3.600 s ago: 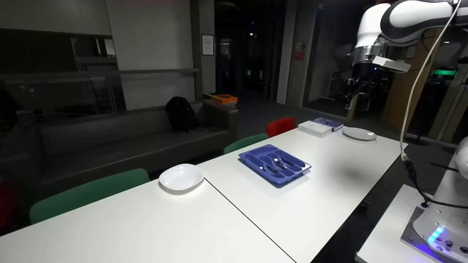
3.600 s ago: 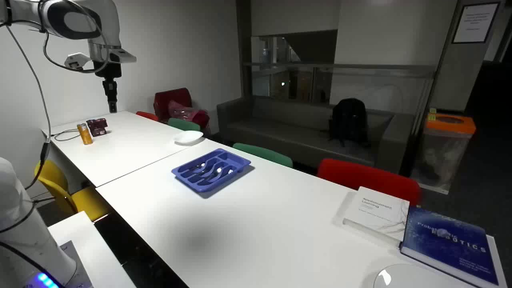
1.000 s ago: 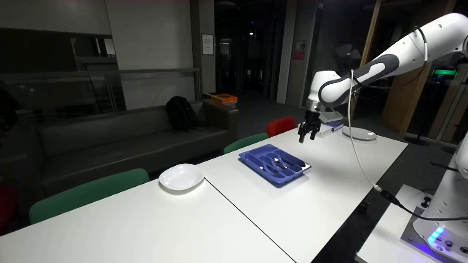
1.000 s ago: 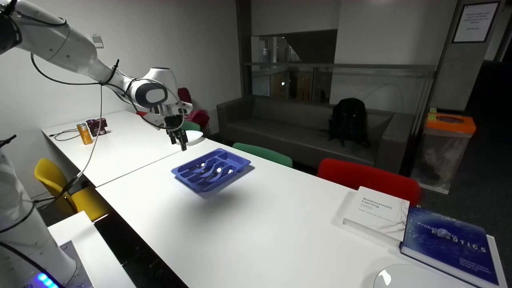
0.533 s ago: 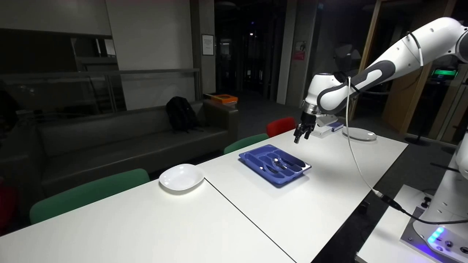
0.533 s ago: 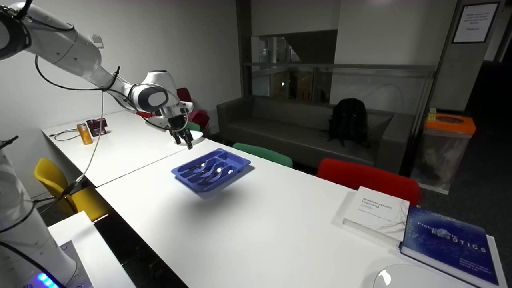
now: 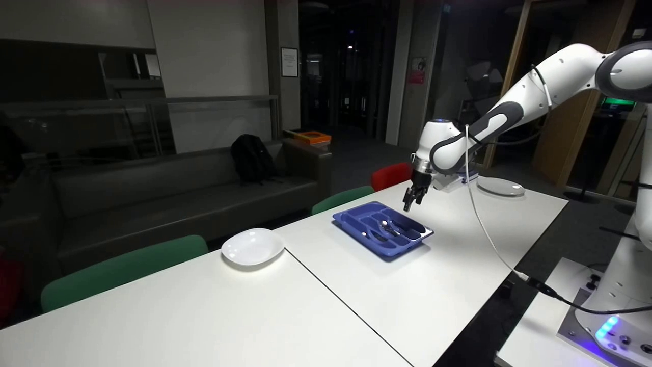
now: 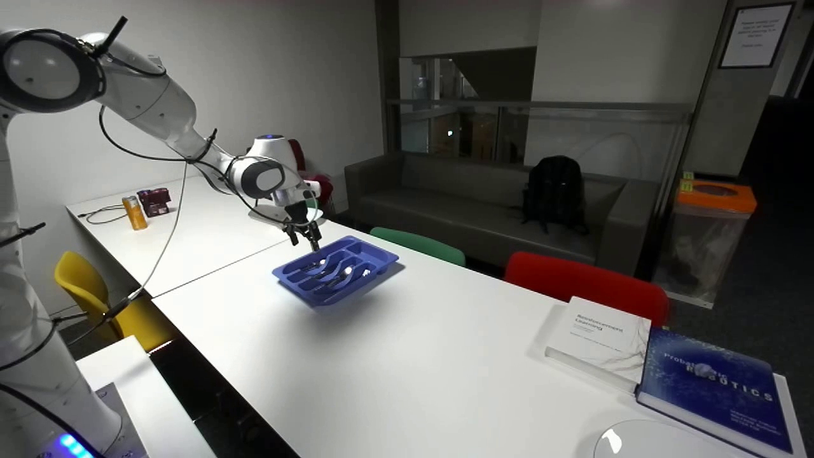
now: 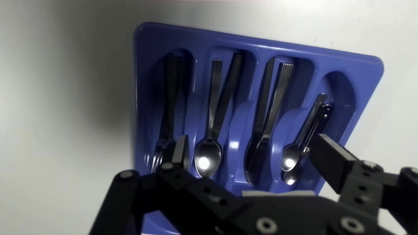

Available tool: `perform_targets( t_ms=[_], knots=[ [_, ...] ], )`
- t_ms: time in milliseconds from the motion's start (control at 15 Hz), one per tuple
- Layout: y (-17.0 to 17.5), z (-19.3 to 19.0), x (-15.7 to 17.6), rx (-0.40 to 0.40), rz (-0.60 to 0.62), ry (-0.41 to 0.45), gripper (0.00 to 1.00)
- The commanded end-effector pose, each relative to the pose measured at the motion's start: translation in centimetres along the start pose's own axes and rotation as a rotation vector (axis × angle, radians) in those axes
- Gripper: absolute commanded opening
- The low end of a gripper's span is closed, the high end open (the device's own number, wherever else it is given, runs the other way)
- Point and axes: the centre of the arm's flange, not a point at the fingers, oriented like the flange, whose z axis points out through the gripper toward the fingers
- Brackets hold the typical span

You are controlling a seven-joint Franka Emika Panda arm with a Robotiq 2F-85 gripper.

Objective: Pick the cutlery in the rack and put them on the table

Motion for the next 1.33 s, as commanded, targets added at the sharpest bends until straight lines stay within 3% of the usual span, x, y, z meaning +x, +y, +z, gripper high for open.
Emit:
perform_targets(
  t_ms=[0, 200, 600, 1267],
  knots=[
    [2.1, 1.9, 3.0, 0.011, -0.070, -0.018, 1.00],
    [3.6, 3.6, 4.5, 0.023, -0.084, -0.024, 1.00],
    [6.0, 7.3, 6.2, 0.017, -0.002, -0.028, 1.00],
    [6.4, 12.2, 6.8, 0.021, 0.061, -0.072, 1.00]
  ],
)
